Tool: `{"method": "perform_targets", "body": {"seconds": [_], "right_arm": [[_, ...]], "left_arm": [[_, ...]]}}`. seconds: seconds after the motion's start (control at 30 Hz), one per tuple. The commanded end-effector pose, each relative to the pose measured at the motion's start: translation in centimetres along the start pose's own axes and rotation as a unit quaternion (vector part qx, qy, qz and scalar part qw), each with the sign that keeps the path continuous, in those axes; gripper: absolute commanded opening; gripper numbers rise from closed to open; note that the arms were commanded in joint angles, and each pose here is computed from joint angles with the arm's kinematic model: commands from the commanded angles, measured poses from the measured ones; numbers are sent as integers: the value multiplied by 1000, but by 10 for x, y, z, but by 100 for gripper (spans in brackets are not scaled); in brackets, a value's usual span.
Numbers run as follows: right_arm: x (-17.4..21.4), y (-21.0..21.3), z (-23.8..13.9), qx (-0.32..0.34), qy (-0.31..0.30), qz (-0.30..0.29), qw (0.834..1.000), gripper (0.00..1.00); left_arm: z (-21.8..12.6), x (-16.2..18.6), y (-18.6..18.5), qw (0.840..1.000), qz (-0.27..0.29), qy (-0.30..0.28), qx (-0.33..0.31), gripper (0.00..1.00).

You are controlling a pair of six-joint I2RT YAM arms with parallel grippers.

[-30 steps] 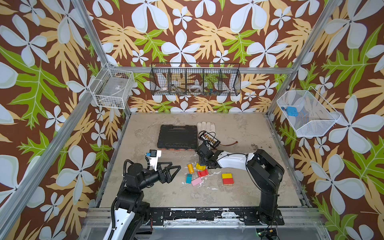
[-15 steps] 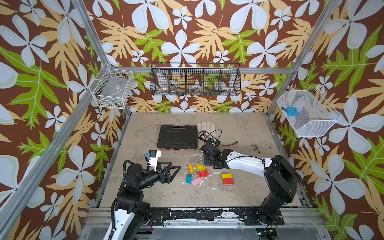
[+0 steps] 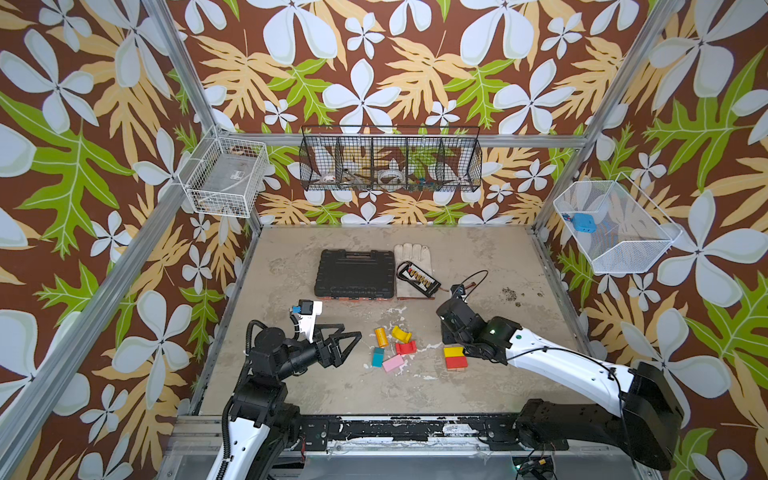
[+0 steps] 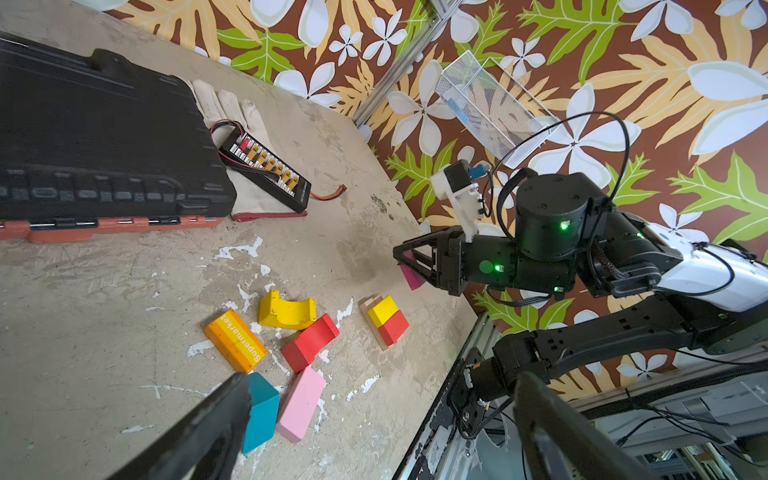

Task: Build the wood block tower
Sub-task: 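Carry the magenta block over the stack with the right gripper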

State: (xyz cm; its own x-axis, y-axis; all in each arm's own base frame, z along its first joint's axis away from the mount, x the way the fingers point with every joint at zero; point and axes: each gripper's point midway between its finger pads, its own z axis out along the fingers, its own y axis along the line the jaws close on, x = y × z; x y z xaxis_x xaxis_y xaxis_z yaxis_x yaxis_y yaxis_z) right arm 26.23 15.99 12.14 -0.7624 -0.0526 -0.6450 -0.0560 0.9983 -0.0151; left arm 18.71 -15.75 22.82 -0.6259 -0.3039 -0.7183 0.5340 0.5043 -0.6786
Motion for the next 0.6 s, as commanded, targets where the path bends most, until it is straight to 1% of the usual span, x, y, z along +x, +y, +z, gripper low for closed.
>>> {"method": "perform_targets", "body": {"seconds": [0.0,0.13,0.27,0.4,0.57], "right_arm": [[9,-15,-1,12,3,-6,1000,29],[22,-22,7,6,17,-2,1000,29],[32,-22,17,-1,31,-2,1000,29],[41,-21,25,-1,51,-7,999,26],[51,-19,24,-17,61,0,998,25]], "left_arm": [[0,-4,-5,1000,10,-7,9,100],[1,-2,-3,1000,8,-2,9,100],[-1,-4,-4,1000,10,-8,8,100],[1,-3,-2,1000,5,-2,6,100],[0,-4,-3,1000,8,-7,5,100]]}}
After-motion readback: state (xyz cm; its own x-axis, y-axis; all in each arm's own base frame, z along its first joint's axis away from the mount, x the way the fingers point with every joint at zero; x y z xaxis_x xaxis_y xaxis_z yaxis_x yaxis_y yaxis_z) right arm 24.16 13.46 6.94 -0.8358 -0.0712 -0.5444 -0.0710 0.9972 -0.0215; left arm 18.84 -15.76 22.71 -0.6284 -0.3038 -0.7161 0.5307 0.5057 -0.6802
